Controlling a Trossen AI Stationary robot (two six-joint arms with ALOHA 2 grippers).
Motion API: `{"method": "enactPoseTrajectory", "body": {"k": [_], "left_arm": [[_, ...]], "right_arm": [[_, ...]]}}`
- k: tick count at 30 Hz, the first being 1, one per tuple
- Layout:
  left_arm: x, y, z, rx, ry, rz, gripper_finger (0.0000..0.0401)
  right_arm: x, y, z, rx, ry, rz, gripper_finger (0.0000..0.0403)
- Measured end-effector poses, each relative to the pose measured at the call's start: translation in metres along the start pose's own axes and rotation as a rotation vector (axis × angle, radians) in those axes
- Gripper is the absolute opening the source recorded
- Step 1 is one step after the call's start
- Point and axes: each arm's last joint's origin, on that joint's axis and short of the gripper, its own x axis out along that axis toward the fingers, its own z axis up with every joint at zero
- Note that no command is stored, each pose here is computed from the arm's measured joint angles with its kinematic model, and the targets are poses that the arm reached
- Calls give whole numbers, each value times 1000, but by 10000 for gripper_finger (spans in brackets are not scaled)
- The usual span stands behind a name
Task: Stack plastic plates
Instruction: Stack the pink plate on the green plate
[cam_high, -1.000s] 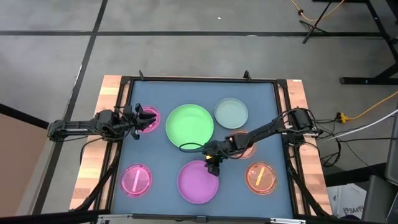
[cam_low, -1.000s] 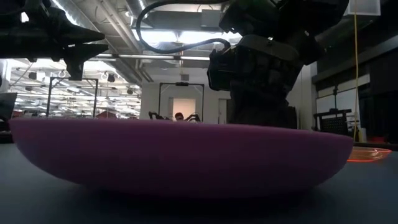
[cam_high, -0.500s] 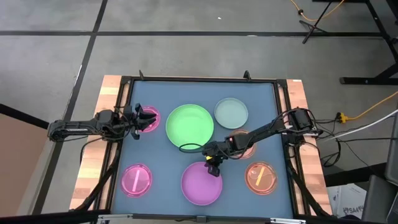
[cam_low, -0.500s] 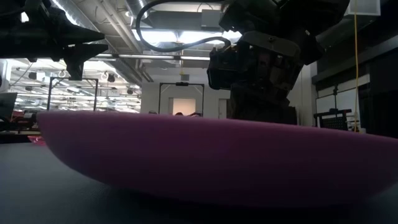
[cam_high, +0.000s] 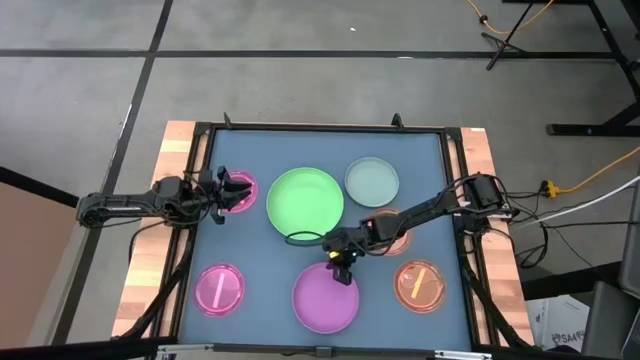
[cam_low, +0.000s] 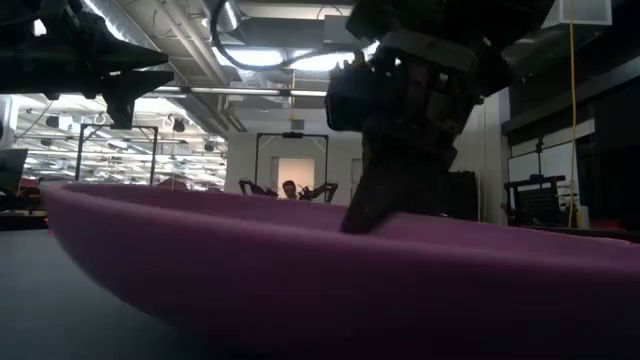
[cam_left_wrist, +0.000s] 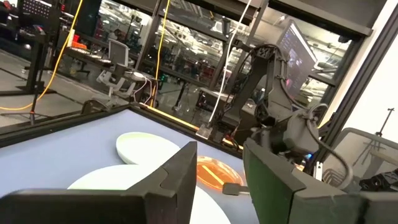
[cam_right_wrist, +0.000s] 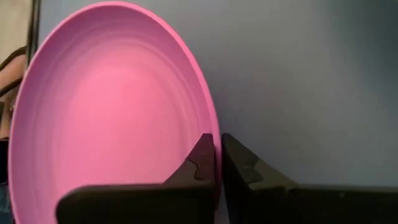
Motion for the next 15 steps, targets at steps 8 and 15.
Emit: {"method": "enactPoseTrajectory", "body": {"k": [8,15], "left_arm": [[0,1,-3,4,29,11,124],[0,1,-4,6,38,15,124]], "right_arm": [[-9,12,24,-75,-14,11,1],[-26,9,55,-115,-22,21,0]]}}
